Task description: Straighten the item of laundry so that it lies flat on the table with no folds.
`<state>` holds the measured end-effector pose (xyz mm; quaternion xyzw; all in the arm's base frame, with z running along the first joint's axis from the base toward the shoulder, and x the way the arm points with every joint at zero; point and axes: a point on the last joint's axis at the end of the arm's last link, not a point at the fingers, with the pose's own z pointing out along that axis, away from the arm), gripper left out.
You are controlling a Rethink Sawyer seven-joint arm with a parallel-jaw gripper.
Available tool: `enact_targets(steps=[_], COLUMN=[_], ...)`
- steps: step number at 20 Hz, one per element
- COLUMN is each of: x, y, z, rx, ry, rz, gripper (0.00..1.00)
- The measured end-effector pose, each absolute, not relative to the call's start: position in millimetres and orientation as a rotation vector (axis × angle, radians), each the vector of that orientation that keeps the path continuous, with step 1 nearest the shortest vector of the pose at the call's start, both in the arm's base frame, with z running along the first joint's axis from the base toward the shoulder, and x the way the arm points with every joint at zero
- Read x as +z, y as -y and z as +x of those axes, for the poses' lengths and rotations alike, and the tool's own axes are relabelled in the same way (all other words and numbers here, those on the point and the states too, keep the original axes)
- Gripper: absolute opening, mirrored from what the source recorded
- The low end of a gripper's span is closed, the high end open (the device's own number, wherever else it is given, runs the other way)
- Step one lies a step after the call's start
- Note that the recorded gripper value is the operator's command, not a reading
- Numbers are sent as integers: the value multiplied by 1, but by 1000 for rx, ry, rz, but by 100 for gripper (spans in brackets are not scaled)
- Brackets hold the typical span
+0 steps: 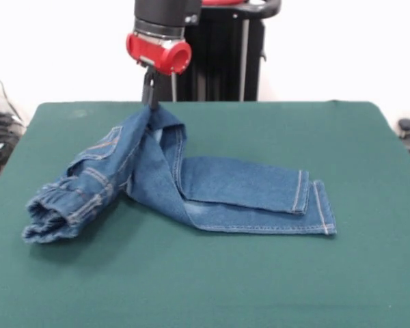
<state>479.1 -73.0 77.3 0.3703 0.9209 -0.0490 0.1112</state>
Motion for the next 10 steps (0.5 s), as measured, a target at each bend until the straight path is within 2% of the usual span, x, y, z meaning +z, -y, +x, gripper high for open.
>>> enact_targets(steps=[10], x=[88], y=[61], z=[447], rx=[-137], ry=[-2726], rz=[1146], gripper=[0])
